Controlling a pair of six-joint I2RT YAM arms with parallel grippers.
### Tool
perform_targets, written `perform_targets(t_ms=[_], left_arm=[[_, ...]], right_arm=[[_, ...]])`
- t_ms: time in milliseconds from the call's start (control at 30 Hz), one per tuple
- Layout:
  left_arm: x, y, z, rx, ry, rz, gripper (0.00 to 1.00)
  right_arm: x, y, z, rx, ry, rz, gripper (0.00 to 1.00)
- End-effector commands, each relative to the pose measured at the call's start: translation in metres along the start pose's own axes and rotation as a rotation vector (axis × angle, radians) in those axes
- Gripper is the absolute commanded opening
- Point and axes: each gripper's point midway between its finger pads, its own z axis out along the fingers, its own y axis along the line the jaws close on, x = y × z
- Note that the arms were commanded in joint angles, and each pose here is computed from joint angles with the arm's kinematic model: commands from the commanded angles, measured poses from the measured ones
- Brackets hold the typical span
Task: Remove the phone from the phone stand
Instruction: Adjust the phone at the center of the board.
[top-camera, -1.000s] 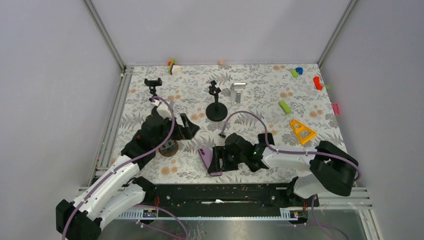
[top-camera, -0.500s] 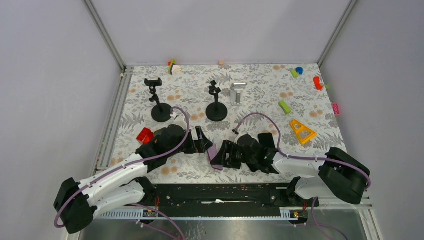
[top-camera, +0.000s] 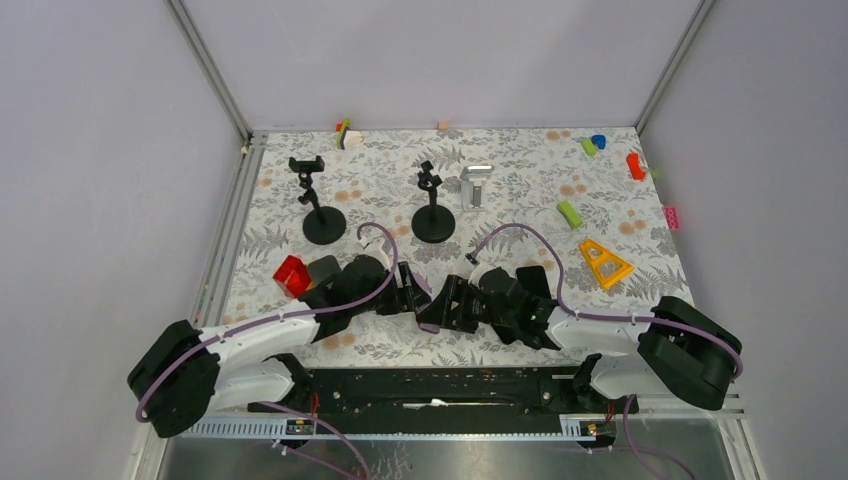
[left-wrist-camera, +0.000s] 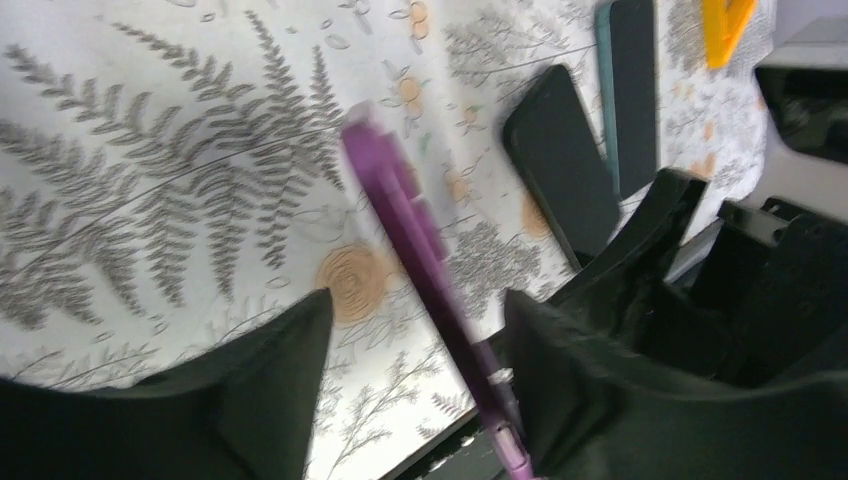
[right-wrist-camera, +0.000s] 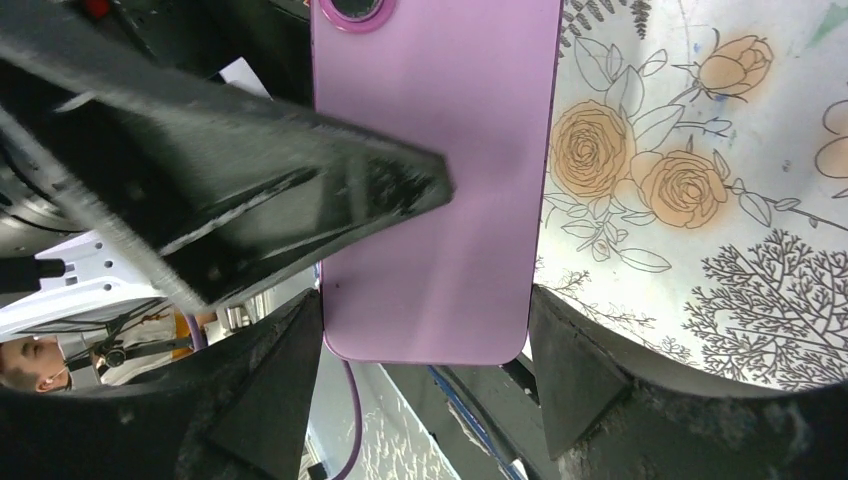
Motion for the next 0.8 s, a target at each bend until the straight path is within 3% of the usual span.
perform_targets(t_ms=[0, 100, 133, 167, 233, 300, 400, 567, 767], left_arm=[[-0.025, -0.045, 0.005, 0.146, -0.052, 0.024, 0.55], [-0.024, -0.047, 0.008, 0.155, -0.048, 0.021, 0.33], [-0.025, -0.047, 0.008, 0.157, -0.052, 0.022, 0.22], [-0.026, -0.048, 0.007, 0.164, -0.057, 0.031, 0.1], [-0.028, -0.051, 0.006, 0.172, -0.062, 0.063, 0.0], [-0.032, -0.053, 0.005, 0.165, -0.065, 0.107, 0.0], [-0.037, -0.051, 0.006, 0.123, -0.058, 0.16, 0.0], [-0.037, -0.038, 0.009, -0.02, 0.008, 0.267, 0.0], [-0.018, -0.032, 0.017, -0.218, 0.07, 0.464, 0.0]], right_arm=[[-0.012, 0.031, -0.002, -0.122, -0.036, -0.021, 0.27], [-0.012, 0.024, -0.003, -0.089, -0.043, -0.043, 0.27], [-0.013, 0.021, -0.004, -0.072, -0.047, -0.054, 0.29], [-0.013, 0.017, -0.006, -0.053, -0.05, -0.069, 0.34], [-0.014, 0.01, -0.01, -0.012, -0.055, -0.107, 0.53], [-0.017, 0.002, -0.018, 0.045, -0.068, -0.163, 0.68], [-0.027, -0.012, -0.037, 0.149, -0.111, -0.257, 0.76], [-0.042, -0.031, -0.073, 0.273, -0.205, -0.339, 0.82], [-0.054, -0.041, -0.1, 0.322, -0.315, -0.323, 0.83]])
